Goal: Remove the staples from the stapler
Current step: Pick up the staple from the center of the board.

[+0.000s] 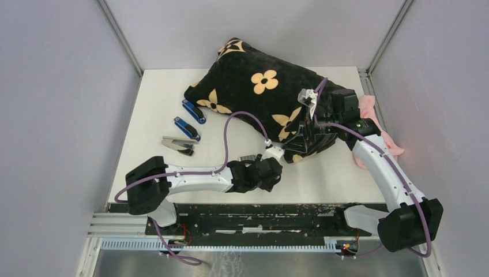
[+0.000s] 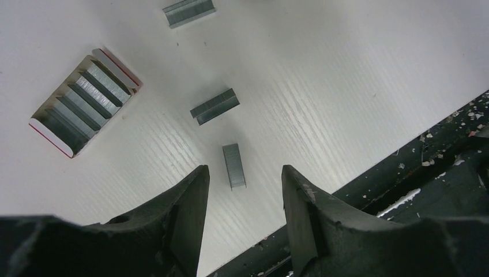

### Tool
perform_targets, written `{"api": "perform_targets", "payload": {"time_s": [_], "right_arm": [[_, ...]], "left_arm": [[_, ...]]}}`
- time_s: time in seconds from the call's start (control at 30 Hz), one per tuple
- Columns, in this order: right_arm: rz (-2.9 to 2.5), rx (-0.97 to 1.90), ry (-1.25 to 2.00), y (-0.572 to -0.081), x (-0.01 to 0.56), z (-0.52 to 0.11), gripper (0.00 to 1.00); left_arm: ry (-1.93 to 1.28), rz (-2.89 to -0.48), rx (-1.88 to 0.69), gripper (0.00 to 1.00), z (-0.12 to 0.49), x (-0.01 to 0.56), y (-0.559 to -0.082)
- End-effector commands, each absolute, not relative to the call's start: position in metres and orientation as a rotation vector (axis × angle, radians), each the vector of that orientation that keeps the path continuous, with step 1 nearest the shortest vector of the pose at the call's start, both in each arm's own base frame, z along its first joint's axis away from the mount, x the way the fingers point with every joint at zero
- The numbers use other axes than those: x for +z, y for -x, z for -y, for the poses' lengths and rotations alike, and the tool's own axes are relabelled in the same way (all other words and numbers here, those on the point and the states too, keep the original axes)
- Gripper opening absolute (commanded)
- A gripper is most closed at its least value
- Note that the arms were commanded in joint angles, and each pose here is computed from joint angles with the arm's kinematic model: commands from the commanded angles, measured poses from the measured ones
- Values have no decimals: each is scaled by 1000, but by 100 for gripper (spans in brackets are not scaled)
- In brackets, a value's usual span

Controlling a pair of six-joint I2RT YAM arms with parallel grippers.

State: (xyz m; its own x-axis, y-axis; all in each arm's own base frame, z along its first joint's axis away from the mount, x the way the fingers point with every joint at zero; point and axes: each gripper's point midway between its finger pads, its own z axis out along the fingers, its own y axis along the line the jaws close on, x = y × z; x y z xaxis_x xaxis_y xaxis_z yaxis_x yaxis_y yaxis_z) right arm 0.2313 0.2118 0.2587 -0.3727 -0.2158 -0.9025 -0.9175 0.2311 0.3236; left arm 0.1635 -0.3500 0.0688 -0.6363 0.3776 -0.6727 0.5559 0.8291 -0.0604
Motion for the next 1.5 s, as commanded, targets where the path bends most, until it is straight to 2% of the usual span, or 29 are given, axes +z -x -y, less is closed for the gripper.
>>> {"api": "perform_targets", "payload": {"time_s": [0.0, 0.4, 0.93, 1.2, 1.47], "right_arm": [[-1691, 1141, 1075, -236, 279, -211, 91], [-1689, 1146, 1074, -235, 279, -211, 91], [-1701, 1166, 1068, -237, 276, -212, 91], [-1706, 1172, 1065, -237, 275, -212, 91], [-1705, 1177, 1065, -237, 275, -212, 91]], "left_arm": [[-688, -2250, -447, 57, 360, 97, -165], [-668, -2306, -455, 53, 351, 70, -160], [-679, -2376, -330, 52, 342, 36, -161], [-703, -2395, -361, 43, 348, 32, -156], [-706, -2422, -365, 41, 347, 26, -152]]}}
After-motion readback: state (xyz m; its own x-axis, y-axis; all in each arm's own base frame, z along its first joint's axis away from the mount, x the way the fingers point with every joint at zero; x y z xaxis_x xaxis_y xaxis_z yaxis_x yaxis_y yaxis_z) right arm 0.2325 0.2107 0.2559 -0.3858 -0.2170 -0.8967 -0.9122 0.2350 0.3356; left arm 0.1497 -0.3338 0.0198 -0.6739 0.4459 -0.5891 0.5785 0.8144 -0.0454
